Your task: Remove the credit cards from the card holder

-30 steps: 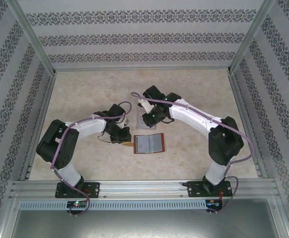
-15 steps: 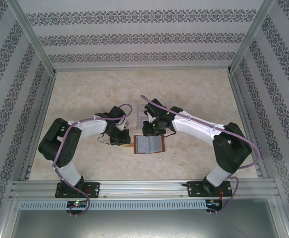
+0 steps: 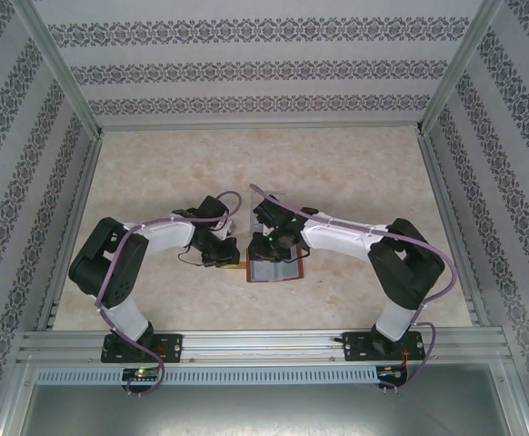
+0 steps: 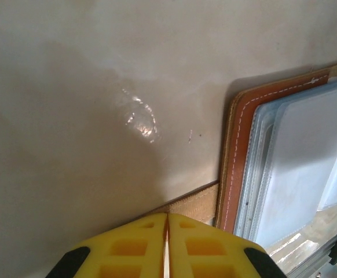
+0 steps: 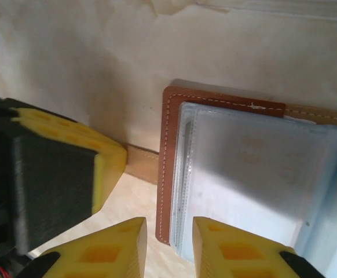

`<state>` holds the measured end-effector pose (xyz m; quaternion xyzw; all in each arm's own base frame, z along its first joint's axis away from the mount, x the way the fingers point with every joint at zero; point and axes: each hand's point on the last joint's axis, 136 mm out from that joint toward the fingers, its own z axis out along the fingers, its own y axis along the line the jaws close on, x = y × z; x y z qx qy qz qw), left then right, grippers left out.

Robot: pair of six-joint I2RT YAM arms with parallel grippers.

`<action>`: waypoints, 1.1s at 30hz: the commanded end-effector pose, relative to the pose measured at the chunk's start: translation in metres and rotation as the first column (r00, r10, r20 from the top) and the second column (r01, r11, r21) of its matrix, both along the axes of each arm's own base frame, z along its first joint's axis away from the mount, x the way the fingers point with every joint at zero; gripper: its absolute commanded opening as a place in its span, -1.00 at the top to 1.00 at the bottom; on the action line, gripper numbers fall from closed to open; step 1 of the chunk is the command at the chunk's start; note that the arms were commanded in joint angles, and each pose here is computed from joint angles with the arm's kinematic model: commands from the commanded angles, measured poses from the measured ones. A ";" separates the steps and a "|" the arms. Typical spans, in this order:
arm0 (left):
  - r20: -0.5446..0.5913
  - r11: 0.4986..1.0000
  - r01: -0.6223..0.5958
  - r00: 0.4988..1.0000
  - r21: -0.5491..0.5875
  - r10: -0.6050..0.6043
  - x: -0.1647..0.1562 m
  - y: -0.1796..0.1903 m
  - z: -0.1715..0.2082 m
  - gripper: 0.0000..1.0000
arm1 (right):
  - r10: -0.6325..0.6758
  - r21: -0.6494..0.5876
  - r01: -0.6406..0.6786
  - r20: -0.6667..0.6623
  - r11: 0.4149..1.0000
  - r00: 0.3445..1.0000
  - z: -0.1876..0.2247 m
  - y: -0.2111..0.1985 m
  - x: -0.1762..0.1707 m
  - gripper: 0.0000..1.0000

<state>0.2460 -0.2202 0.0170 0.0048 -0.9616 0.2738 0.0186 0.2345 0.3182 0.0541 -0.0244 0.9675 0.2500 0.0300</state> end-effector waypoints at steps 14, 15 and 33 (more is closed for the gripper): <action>-0.033 1.000 0.003 0.999 0.025 -0.002 -0.011 0.010 -0.013 0.80 | 0.005 -0.054 -0.008 -0.064 0.999 0.998 -0.025 0.009 -0.006 0.35; -0.034 1.000 0.004 0.999 0.026 -0.003 -0.011 0.010 -0.013 0.80 | 0.002 -0.068 -0.007 -0.065 0.998 0.998 -0.026 0.007 -0.007 0.33; -0.044 1.000 0.006 0.999 0.026 -0.005 -0.015 0.011 -0.016 0.80 | 0.011 -0.302 -0.024 -0.044 0.953 0.999 -0.027 -0.035 -0.010 0.11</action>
